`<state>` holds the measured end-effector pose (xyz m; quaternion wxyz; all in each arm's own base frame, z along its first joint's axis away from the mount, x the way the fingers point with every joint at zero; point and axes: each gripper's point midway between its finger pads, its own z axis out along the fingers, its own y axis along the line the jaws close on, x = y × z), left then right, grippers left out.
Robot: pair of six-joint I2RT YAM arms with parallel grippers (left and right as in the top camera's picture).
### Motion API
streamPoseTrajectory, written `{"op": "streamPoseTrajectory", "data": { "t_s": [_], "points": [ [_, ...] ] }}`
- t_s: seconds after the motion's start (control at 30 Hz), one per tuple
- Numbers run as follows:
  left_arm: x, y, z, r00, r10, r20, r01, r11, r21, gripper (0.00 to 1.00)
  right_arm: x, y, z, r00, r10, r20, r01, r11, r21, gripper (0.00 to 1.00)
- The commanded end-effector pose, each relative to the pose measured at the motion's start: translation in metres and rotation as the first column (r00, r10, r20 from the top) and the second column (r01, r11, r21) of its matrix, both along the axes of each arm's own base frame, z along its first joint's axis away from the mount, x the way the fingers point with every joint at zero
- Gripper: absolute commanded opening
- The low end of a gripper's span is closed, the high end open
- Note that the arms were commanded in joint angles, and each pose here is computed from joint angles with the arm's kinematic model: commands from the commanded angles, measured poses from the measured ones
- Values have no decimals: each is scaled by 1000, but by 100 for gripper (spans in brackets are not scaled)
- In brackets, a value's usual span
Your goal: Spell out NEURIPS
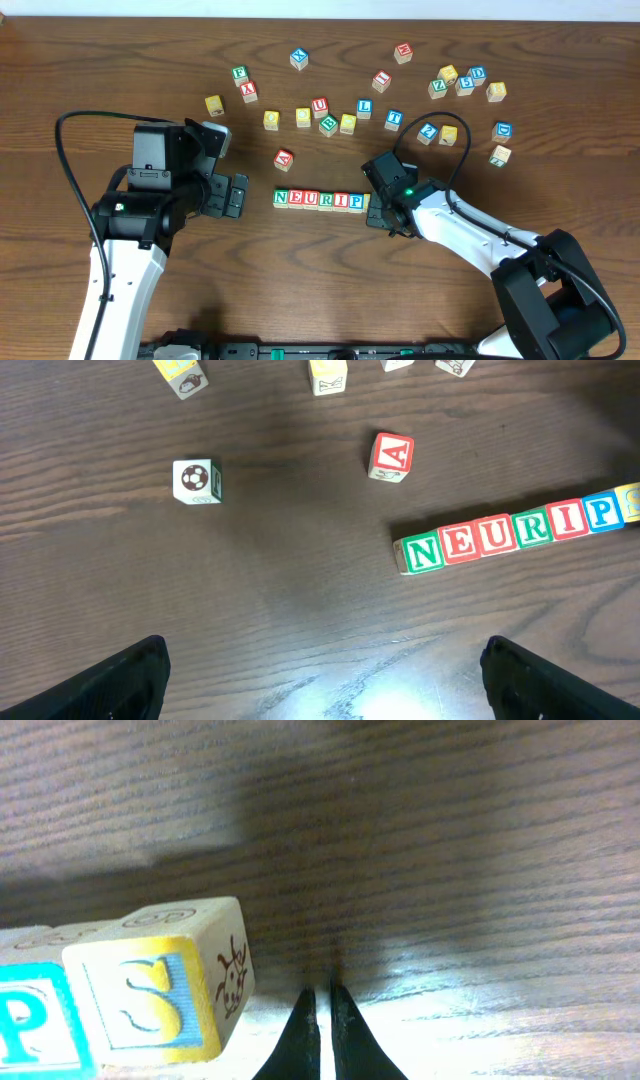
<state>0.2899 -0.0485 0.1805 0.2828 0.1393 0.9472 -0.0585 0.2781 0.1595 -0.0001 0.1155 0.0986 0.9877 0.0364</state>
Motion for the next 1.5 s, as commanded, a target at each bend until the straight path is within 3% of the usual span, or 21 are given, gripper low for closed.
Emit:
{"op": "streamPoseTrajectory", "data": {
  "t_s": [0.0, 0.63, 1.1, 1.47],
  "points": [
    [5, 3, 10, 1000, 4, 28, -5, 1000, 9, 98, -7, -1, -6, 999, -11, -33, 11, 1000, -4, 1],
    [5, 3, 10, 1000, 4, 28, -5, 1000, 9, 98, -17, 20, -5, 997, 76, -33, -75, 997, 11, 1],
    [5, 3, 10, 1000, 4, 28, -5, 1000, 9, 98, -14, 57, 6, 958, 281, 56, -284, 957, 59, 1],
    [5, 3, 10, 1000, 4, 28, -5, 1000, 9, 98, -6, 64, 10, 947, 305, 104, -313, 948, 62, 3]
  ]
}}
